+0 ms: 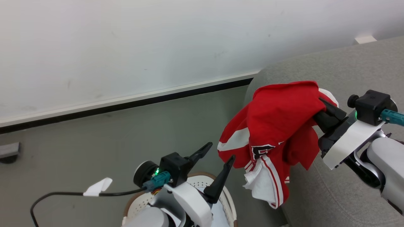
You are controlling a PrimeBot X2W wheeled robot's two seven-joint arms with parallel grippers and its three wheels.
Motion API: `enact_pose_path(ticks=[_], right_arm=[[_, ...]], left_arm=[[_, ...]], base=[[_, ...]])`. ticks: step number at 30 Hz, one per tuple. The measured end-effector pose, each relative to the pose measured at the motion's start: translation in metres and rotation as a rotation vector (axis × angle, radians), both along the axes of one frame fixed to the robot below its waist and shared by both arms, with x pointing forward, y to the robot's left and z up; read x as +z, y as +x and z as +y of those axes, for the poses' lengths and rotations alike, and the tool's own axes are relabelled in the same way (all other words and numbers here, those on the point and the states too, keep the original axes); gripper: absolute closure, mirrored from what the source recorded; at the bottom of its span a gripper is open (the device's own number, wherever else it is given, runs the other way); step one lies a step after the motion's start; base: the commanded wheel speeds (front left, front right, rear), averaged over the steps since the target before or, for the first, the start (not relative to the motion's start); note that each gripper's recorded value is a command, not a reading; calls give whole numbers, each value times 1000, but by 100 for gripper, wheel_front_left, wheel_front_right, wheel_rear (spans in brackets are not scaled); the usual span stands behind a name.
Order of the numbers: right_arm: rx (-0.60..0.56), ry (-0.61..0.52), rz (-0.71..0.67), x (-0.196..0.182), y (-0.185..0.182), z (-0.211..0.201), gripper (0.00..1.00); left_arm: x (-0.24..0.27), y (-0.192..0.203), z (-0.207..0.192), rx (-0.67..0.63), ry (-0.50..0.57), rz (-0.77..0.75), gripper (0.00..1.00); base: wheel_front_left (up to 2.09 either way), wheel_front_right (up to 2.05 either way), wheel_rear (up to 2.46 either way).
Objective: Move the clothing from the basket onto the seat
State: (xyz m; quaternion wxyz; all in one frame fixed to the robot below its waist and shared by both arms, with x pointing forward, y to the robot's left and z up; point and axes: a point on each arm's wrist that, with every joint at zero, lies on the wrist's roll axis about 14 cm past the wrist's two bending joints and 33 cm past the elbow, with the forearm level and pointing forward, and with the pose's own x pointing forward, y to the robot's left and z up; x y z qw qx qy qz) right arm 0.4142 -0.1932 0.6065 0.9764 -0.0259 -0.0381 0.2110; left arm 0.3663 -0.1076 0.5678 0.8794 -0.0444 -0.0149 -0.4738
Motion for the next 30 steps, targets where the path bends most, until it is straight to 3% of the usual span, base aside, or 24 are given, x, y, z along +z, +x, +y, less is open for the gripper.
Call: enact_pose_path(ticks=[8,15,22,30], right_arm=[[-111,16,-6,2,-13,-39,100],[-175,19,-1,-2,-3,-60,100],[-279,-19,-109,31,45,-92,100],[-525,-30,-318,114,117,-171,100]], left_arm=[[1,-10,-27,-94,-11,1,0],[-1,-7,-36,-124,-19,1,0],[-12,12,-37,-138,-22,26,0],[-35,54,-28,-103,-42,63,0]], base=[[0,0,0],[0,0,0],[0,0,0],[0,0,0]])
